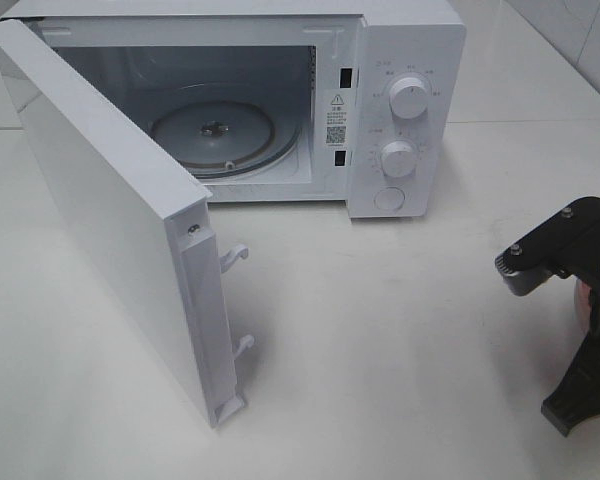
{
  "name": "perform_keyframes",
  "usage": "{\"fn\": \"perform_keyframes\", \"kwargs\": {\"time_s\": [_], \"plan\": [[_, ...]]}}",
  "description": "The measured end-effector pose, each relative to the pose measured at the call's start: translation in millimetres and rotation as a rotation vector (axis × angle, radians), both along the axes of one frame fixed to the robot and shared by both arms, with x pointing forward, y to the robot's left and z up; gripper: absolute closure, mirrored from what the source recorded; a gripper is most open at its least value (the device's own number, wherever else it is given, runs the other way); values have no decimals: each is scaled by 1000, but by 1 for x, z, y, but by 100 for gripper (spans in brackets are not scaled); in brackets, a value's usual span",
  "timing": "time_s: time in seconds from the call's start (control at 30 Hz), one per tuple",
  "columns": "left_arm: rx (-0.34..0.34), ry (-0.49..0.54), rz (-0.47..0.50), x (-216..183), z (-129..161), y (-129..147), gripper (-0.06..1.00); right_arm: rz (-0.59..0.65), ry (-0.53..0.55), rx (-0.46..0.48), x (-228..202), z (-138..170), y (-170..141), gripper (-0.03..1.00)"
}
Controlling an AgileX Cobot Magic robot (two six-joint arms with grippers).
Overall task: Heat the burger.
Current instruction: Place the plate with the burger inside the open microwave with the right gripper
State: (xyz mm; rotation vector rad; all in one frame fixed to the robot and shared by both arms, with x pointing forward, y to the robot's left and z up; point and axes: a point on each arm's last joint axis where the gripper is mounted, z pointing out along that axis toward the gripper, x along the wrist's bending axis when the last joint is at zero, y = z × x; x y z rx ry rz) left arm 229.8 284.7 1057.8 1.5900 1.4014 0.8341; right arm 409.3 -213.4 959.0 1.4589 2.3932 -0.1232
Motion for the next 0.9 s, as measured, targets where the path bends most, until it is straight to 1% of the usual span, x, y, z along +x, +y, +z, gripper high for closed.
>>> {"fn": "perform_keyframes", "kwargs": {"time_s": [0.03, 0.07, 0.13, 0.17, 0.2, 0.27, 0.3, 0.33, 0.37, 0.4, 0.47, 0.57, 0.63, 0.67, 0.7, 0.77, 0.87, 0.9], "plan": [[0, 0, 0, 0, 0, 0, -4, 38, 1, -1, -3, 0, 6, 94], [0, 0, 0, 0, 0, 0, -4, 38, 1, -1, -3, 0, 6, 94], [0, 0, 0, 0, 0, 0, -4, 86, 2, -2, -7, 0, 13, 94], [0, 0, 0, 0, 0, 0, -4, 86, 2, -2, -7, 0, 13, 94], [0, 0, 0, 0, 0, 0, -4, 119, 2, -3, -11, 0, 18, 94], [0, 0, 0, 0, 0, 0, -4, 138, 3, -3, -12, 0, 21, 94], [0, 0, 0, 0, 0, 0, -4, 182, 5, -6, -16, 0, 27, 94], [0, 0, 0, 0, 0, 0, -4, 182, 5, -6, -16, 0, 27, 94], [0, 0, 0, 0, 0, 0, -4, 222, 7, -8, -20, 0, 31, 94], [0, 0, 0, 0, 0, 0, -4, 222, 7, -8, -20, 0, 31, 94], [0, 0, 0, 0, 0, 0, -4, 277, 6, -12, -26, 0, 38, 94], [0, 0, 0, 0, 0, 0, -4, 310, 2, -18, -29, 0, 42, 94], [0, 0, 0, 0, 0, 0, -4, 372, 2, -34, -33, 1, 46, 94], [0, 0, 0, 0, 0, 0, -4, 372, 2, -34, -33, 1, 46, 94], [0, 0, 0, 0, 0, 0, -4, 406, 3, -41, -36, 1, 49, 94], [0, 0, 0, 0, 0, 0, -4, 428, 5, -45, -37, 1, 50, 94], [0, 0, 0, 0, 0, 0, -4, 494, 9, -80, -41, 1, 53, 94], [0, 0, 0, 0, 0, 0, -4, 494, 9, -80, -41, 1, 53, 94]]}}
